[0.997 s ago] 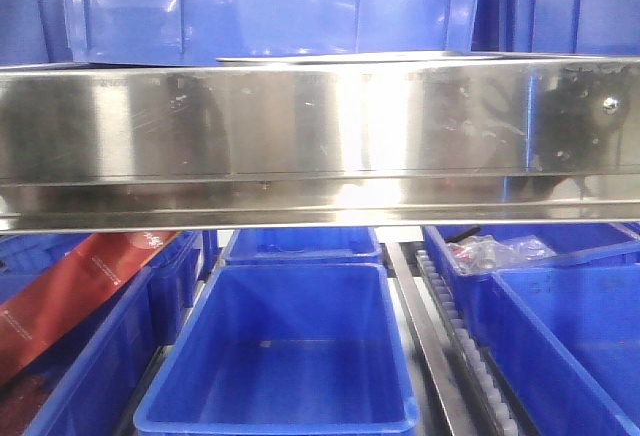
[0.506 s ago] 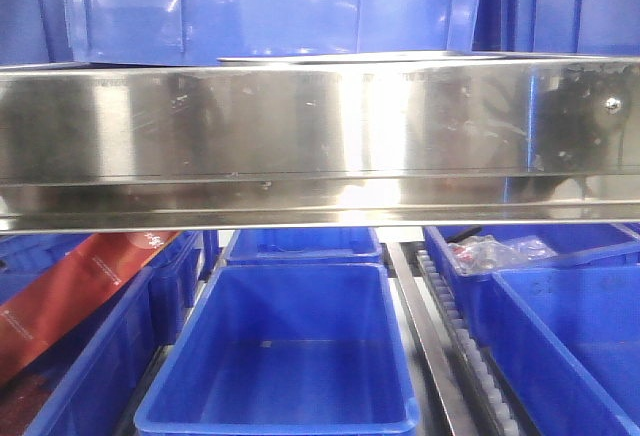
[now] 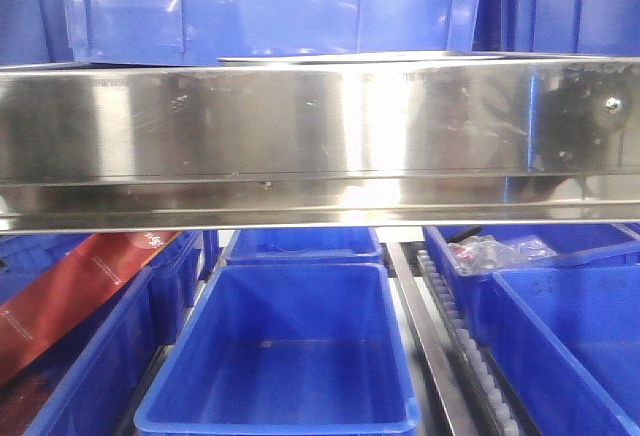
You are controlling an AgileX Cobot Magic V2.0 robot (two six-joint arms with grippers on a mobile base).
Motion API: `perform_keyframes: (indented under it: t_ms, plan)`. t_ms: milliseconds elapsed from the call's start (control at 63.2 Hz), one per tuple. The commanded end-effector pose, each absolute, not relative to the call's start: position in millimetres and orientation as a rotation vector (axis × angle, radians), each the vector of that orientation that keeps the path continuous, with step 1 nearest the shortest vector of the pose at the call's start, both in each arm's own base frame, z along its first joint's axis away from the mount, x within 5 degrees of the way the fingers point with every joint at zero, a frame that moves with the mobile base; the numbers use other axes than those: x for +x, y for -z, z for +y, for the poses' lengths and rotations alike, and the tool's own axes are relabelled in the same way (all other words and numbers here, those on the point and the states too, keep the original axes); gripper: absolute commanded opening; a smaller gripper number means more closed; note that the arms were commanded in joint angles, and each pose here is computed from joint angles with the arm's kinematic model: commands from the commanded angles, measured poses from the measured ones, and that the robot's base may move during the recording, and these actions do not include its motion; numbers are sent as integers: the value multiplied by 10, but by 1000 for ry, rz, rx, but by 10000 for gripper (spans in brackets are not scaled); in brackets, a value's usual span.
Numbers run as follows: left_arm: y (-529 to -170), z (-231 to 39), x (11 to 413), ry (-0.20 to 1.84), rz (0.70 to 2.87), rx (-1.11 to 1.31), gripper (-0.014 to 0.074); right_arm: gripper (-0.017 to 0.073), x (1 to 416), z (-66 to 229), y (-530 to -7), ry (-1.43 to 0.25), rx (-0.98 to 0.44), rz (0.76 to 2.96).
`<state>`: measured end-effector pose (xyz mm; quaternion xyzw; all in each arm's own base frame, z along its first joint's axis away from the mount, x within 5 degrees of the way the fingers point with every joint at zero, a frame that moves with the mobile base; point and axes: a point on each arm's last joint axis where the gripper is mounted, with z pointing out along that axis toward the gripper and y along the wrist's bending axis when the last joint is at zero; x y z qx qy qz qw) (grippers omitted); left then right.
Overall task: Stack silver trays without gaps
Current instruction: 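Reach both grippers up toward the silver tray on the upper shelf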
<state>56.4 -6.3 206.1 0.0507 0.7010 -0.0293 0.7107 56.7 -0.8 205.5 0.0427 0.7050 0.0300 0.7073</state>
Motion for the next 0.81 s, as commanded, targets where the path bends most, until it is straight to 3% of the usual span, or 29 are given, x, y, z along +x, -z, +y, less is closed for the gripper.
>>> perform_keyframes:
  t_ms: [0, 253, 380, 538, 633, 791]
  plan:
    - [-2080, -67, 560, 76, 1537, 113, -20, -81, 564, -11, -2085, -57, 90, 1533]
    - [-2252, -58, 541, 187, 1389, 1, -20, -81, 550, -30, -2215, -119, 161, 1383]
    - [-2648, -48, 441, 197, 1284, 0, -20, -81, 554, -20, -2184, -197, 223, 1440]
    - [-3255, -27, 173, 171, 1196, 37, -20, -81, 476, 11, -2499, -223, 198, 1433]
    - [-3525, -1, -22, 123, 1240, 70, -20, -81, 348, 46, -2826, -244, 165, 1430]
    - [-3723, 61, -2, -28, 1514, 111, -20, -81, 90, 104, -3258, -185, 46, 1588]
